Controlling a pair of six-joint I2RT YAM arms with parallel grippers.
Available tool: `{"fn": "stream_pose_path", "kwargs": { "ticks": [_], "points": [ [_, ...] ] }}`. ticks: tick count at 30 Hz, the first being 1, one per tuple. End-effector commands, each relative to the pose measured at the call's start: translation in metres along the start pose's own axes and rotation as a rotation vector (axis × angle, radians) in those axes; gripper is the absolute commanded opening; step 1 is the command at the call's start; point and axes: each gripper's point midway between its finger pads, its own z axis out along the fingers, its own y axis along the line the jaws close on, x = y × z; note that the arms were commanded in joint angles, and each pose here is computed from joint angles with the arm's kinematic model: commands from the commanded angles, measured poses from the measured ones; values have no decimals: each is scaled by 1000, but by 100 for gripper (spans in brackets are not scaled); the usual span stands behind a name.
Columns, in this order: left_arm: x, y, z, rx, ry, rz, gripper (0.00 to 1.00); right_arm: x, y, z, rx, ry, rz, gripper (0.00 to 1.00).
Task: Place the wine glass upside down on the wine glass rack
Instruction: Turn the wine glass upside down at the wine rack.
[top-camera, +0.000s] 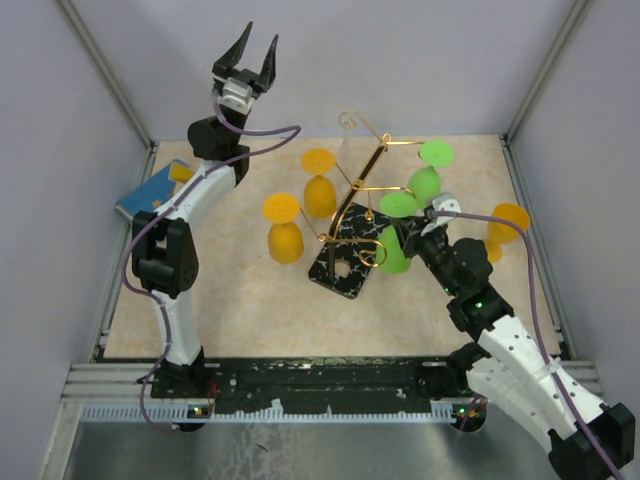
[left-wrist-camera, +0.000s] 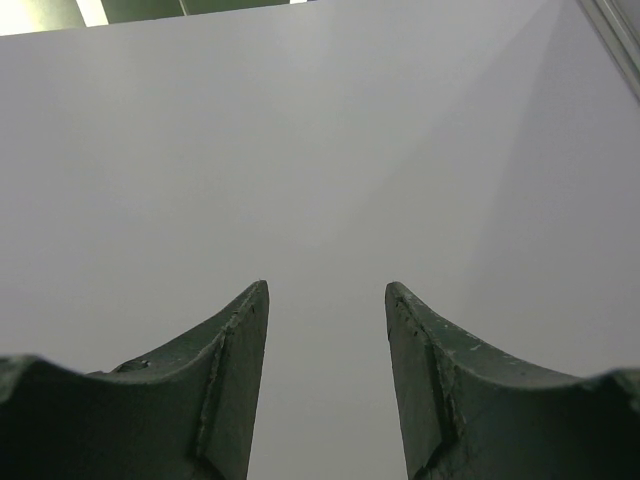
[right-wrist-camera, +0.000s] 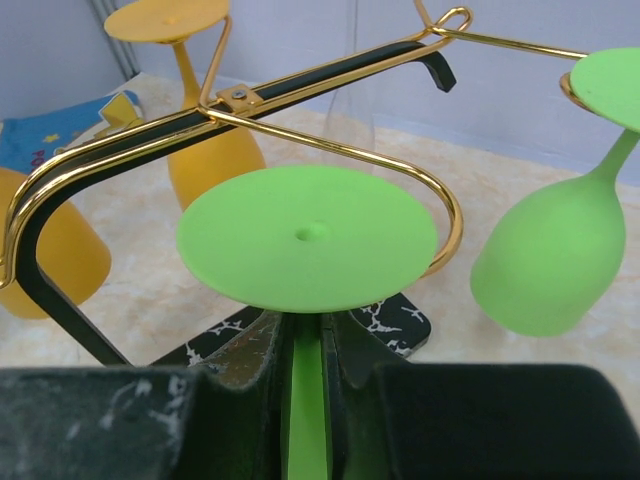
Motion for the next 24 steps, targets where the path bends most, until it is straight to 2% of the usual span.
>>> {"fn": "stream_pose_path", "kwargs": {
  "ticks": [1,24],
  "points": [
    [-19,11,8,-12,-43,33,56,-26,-12,3,81,-116,-7,0],
    [-10,8,6,-2,-27,39,56,-40,-33,15,211,-120,-2,0]
  ]
}}
